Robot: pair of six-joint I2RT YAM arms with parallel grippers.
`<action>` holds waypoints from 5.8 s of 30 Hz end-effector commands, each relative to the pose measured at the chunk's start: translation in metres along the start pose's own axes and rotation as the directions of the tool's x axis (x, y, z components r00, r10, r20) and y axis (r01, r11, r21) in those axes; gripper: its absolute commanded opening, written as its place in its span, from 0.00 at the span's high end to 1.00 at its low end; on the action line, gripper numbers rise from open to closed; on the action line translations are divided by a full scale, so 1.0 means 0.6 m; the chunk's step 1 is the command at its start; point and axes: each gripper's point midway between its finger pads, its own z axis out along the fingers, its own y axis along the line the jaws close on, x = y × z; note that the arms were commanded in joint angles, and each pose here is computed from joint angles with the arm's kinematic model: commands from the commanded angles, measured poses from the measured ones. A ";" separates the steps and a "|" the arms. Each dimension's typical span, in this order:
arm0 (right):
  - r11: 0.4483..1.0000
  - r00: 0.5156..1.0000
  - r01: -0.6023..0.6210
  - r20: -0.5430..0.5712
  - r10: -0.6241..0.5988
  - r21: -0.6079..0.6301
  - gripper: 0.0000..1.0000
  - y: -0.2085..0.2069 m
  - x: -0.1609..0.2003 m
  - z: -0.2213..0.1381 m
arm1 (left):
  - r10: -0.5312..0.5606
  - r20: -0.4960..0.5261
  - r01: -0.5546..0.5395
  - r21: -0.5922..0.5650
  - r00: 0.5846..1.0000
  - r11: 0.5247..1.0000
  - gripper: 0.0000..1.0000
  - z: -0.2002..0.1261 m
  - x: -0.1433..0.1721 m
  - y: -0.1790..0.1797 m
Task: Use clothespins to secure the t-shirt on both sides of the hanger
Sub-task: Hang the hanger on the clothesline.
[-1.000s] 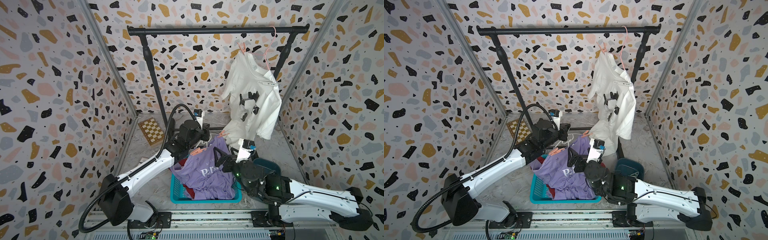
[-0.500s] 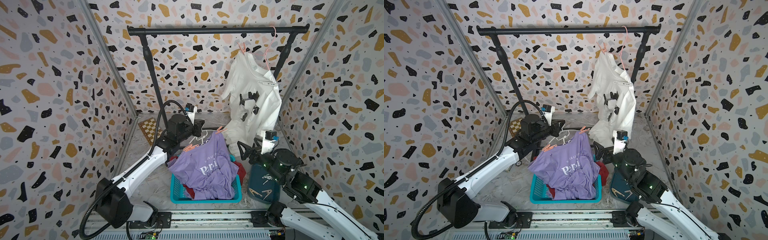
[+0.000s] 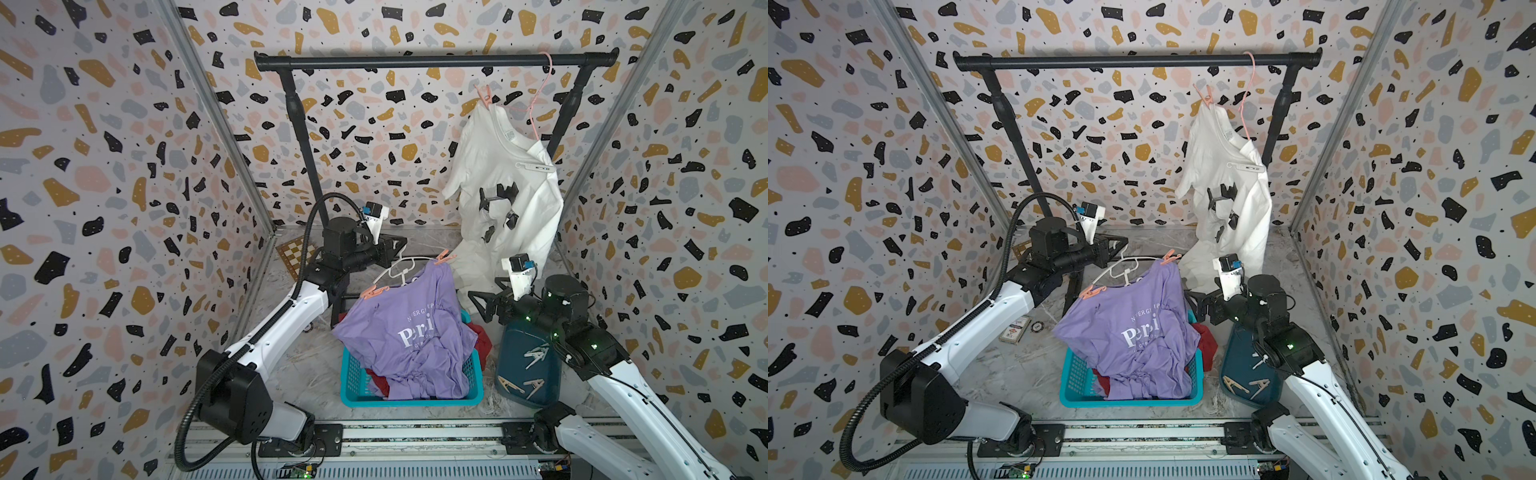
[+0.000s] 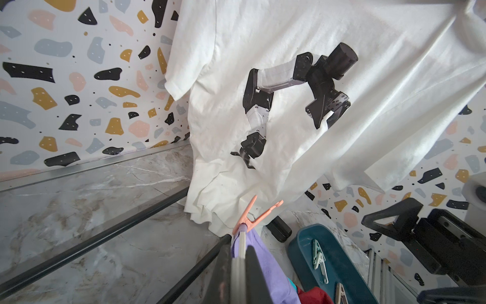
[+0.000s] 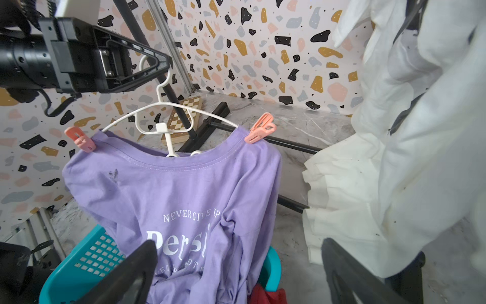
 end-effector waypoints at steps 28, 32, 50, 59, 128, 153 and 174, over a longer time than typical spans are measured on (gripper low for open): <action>0.986 1.000 0.006 0.032 -0.001 -0.165 0.05 -0.019 -0.052 0.031 | 0.121 0.041 -0.126 0.477 0.992 0.870 1.00 -0.056 -0.076 -0.127; 0.975 0.999 0.011 0.033 -0.004 -0.224 0.06 -0.009 -0.057 0.039 | 0.127 0.040 -0.130 0.494 0.991 0.860 1.00 -0.061 -0.082 -0.124; 0.926 0.991 0.121 0.090 -0.094 -0.358 0.15 -0.002 -0.061 0.087 | 0.123 0.039 -0.123 0.557 0.992 0.821 1.00 -0.043 -0.111 -0.108; 0.882 0.977 0.203 0.152 -0.152 -0.424 0.23 0.009 -0.072 0.098 | 0.136 0.043 -0.136 0.565 0.990 0.814 1.00 -0.040 -0.109 -0.105; 0.927 0.987 0.151 0.098 -0.124 -0.344 1.00 0.076 -0.177 0.074 | 0.092 0.120 -0.113 0.188 0.989 0.976 0.01 -0.084 -0.153 -0.073; 0.982 0.920 0.182 0.362 -0.150 -0.057 1.00 0.073 -0.414 0.000 | -0.003 0.125 0.009 -0.048 0.992 0.999 0.01 -0.186 -0.068 -0.069; 0.978 0.794 0.126 0.574 -0.199 0.166 1.00 0.048 -0.581 -0.113 | -0.077 0.078 0.075 0.034 0.994 0.997 0.01 -0.178 -0.030 -0.079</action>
